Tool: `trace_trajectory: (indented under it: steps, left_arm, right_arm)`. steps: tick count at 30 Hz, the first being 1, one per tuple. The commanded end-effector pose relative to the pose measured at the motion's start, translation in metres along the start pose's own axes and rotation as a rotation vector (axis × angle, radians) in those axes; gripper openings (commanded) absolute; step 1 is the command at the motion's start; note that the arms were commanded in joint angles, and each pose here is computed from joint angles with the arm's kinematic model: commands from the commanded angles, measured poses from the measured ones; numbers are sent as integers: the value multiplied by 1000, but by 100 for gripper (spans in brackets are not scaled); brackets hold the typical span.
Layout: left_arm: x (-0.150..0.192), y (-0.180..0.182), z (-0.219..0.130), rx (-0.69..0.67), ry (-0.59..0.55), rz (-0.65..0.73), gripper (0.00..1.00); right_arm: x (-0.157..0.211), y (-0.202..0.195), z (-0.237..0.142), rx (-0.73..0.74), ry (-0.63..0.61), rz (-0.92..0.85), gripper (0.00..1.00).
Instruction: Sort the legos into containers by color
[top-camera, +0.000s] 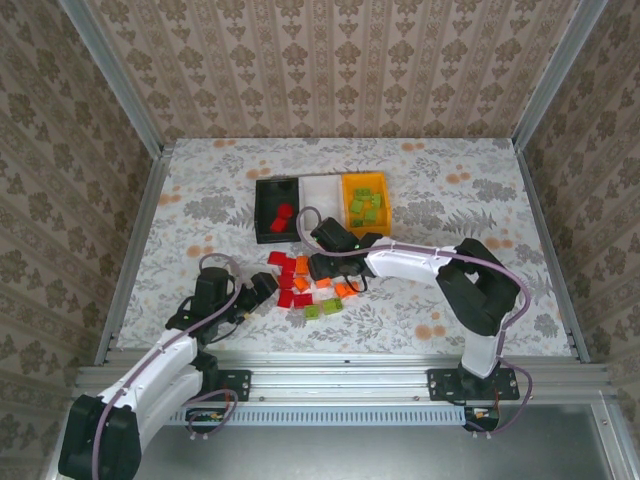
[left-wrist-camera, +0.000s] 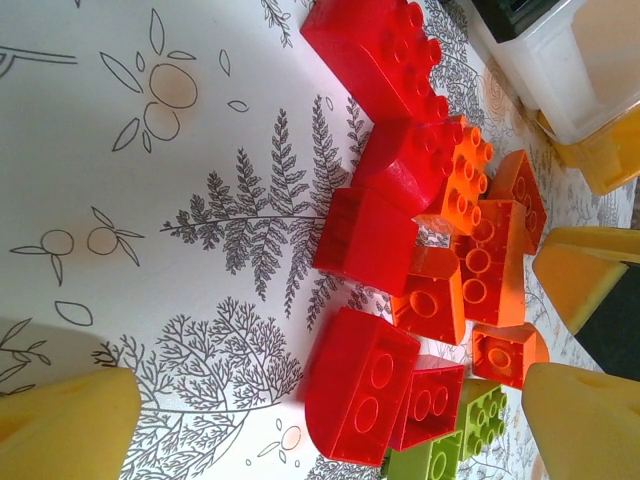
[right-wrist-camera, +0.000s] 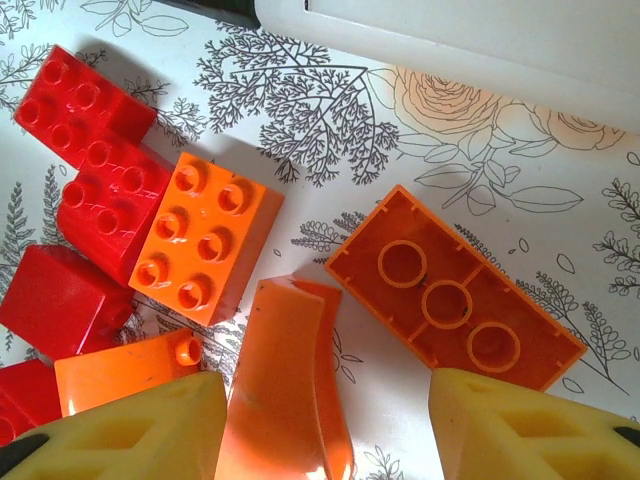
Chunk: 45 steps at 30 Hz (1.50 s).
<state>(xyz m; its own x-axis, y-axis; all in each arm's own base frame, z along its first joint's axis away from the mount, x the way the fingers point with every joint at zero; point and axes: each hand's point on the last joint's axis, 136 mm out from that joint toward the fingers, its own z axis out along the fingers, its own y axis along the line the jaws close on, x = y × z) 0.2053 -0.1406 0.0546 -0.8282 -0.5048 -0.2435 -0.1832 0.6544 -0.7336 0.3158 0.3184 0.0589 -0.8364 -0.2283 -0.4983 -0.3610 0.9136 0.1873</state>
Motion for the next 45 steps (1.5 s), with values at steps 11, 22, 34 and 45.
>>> trace_trajectory:
  steps: [11,22,34,45]
  left_arm:
    - [2,-5,0,15,5,8,100]
    - [3,-5,-1,14,9,10,100]
    - [2,-4,0,1,9,16,100]
    - [3,1,2,6,-1,9,100]
  right_arm:
    - [6,21,-21,-22,9,-37,48]
    - [22,15,9,45,60,-68,47]
    - [19,12,6,98,29,-121,29]
    - [-61,8,-58,80,-161,-119,30]
